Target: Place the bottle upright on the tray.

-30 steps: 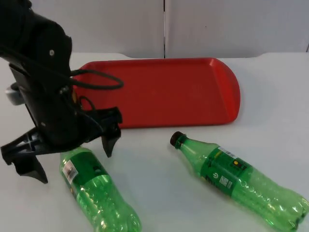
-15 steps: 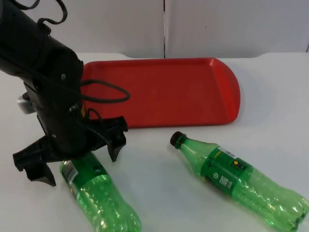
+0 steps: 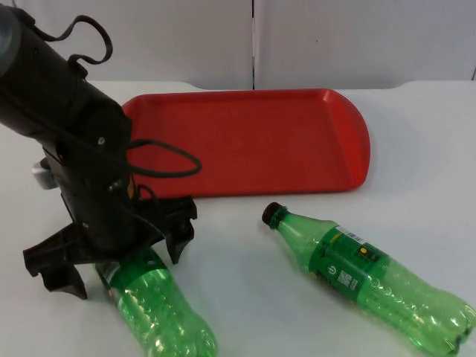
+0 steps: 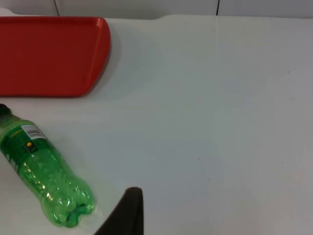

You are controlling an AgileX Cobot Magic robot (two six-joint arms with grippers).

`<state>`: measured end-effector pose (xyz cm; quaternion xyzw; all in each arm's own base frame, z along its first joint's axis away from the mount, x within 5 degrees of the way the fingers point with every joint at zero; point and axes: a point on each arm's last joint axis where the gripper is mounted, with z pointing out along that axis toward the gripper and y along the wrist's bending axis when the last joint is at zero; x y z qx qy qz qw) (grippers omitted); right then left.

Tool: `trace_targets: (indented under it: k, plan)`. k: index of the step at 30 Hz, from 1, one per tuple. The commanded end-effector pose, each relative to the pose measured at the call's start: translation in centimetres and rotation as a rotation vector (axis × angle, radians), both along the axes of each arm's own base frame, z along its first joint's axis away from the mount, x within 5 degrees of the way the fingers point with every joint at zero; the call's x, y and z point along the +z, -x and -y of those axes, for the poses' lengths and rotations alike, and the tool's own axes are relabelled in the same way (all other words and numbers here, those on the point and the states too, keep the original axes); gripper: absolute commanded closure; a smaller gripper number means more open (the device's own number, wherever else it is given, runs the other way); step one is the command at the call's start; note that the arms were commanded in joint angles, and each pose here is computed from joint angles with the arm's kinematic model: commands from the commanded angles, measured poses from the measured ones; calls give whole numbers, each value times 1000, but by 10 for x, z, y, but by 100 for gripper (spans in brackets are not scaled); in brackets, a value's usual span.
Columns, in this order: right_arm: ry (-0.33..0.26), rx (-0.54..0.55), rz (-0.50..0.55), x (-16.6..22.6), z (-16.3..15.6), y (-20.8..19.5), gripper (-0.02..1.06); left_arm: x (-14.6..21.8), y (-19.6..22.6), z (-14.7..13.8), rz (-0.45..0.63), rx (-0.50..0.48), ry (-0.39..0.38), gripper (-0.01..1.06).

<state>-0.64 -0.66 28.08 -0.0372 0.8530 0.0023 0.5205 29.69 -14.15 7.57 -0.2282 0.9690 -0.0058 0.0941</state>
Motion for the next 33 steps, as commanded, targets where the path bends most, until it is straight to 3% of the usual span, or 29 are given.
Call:
trace_targets:
  k: [1,4,6,8,9,12,13,14,25,29,33]
  plan:
    - [2,-6,2,-1,0,0,0,-1,1,1,3,-3,-2,9]
    - [2,-6,2,-1,0,0,0,-1,1,1,3,-3,-2,16]
    - [2,-6,2,-1,0,0,0,-1,1,1,3,-1,1,28]
    - [2,-6,2,-1,0,0,0,-1,1,1,3,6,7,49]
    - [2,-6,2,-1,0,0,0,-1,1,1,3,6,7,49]
    - [2,-6,2,-1,0,0,0,-1,1,2,-1,21,15,95]
    - [2,-6,2,-1,0,0,0,-1,1,2,-1,21,15,95]
    - [2,-6,2,-1,0,0,0,-1,1,2,-1,24,16,105]
    - [2,-6,2,-1,0,0,0,13,1,2,21,-1,27,105]
    - [2,-6,2,-1,0,0,0,34,-3,5,108,-47,69,105]
    - [2,-6,2,-1,0,0,0,76,-11,11,316,-157,161,105]
